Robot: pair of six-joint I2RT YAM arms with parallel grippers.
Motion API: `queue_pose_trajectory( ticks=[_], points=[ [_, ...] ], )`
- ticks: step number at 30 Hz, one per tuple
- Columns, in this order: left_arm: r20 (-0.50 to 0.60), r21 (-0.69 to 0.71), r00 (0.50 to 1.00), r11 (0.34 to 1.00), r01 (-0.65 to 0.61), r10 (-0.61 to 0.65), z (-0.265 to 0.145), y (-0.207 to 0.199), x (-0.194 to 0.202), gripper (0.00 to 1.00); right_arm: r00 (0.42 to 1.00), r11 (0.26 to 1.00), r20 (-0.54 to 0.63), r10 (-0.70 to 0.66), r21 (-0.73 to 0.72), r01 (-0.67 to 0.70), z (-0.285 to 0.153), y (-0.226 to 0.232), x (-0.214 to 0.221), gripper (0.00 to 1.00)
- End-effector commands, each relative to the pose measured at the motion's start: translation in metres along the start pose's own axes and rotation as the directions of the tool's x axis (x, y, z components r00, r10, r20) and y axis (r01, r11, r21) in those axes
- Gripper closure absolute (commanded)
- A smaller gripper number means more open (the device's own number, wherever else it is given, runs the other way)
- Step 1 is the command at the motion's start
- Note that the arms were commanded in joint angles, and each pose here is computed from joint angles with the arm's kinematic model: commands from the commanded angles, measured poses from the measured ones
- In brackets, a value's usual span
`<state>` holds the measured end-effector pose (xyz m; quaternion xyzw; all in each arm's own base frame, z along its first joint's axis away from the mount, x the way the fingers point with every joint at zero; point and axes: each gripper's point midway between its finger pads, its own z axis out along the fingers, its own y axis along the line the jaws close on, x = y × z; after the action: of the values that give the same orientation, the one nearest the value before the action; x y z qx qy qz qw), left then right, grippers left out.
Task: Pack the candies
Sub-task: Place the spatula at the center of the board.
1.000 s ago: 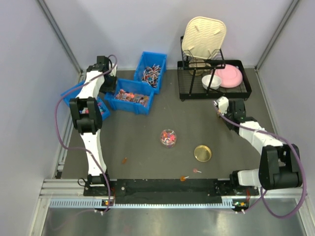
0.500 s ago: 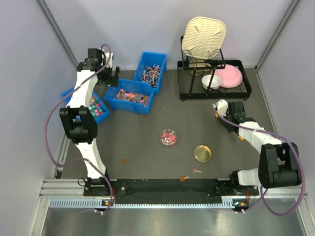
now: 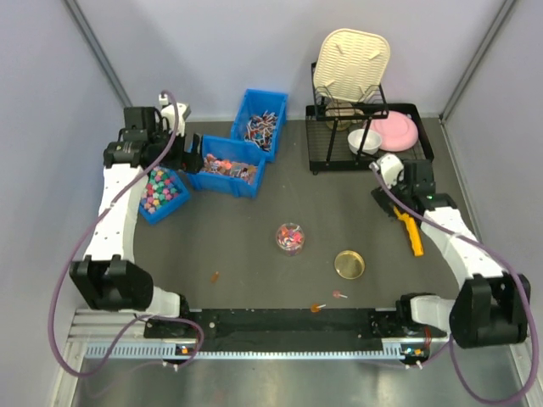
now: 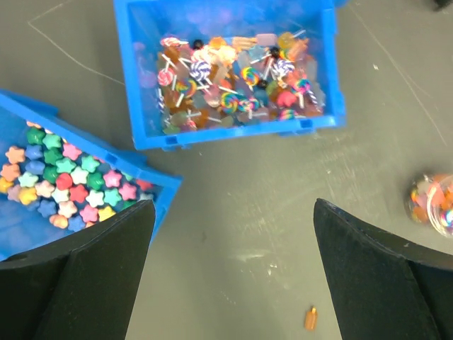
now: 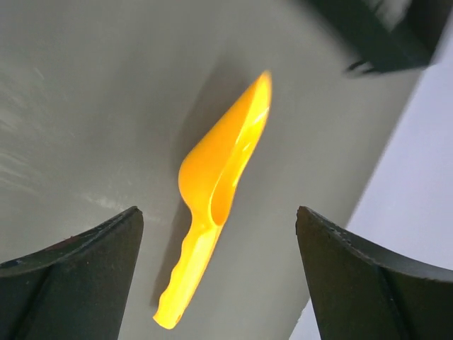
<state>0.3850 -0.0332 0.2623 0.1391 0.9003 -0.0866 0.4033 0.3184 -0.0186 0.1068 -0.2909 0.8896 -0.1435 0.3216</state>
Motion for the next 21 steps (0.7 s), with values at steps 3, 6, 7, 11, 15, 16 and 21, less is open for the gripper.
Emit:
queue_pose_trajectory(
  ticks=[3,6,7,11,15,16,21],
  points=[
    [0.113,0.062,0.989,0.992,-0.106,0.099,-0.042,-0.028,0.010,0.01,0.953,0.994,0.300,0.031,-0.107,0.001,-0.078,0.008,-0.060,0.12],
    [0.092,0.099,0.988,0.986,-0.134,0.125,-0.040,-0.035,0.028,0.01,0.922,0.983,0.381,-0.066,-0.137,0.126,-0.097,0.038,-0.060,0.10],
    [0.074,0.094,0.989,0.987,-0.133,0.126,-0.040,-0.034,0.033,0.01,0.902,0.978,0.421,-0.095,-0.130,0.164,-0.106,0.045,-0.061,0.09],
    [0.025,0.078,0.991,0.988,-0.131,0.130,-0.028,-0.031,0.069,0.01,0.859,0.952,0.491,-0.145,-0.167,0.257,-0.119,0.077,-0.068,0.07],
    [0.076,0.103,0.988,0.985,-0.141,0.134,-0.028,-0.040,0.077,0.01,0.854,0.939,0.510,-0.098,-0.236,0.249,-0.120,0.095,-0.062,0.07],
    [0.097,0.111,0.986,0.983,-0.144,0.134,-0.027,-0.042,0.074,0.01,0.852,0.937,0.511,-0.113,-0.232,0.263,-0.119,0.097,-0.060,0.07],
    [0.135,0.138,0.982,0.979,-0.151,0.132,-0.025,-0.050,0.082,0.01,0.854,0.914,0.488,-0.181,-0.236,0.329,-0.106,0.110,-0.046,0.07]
  ],
)
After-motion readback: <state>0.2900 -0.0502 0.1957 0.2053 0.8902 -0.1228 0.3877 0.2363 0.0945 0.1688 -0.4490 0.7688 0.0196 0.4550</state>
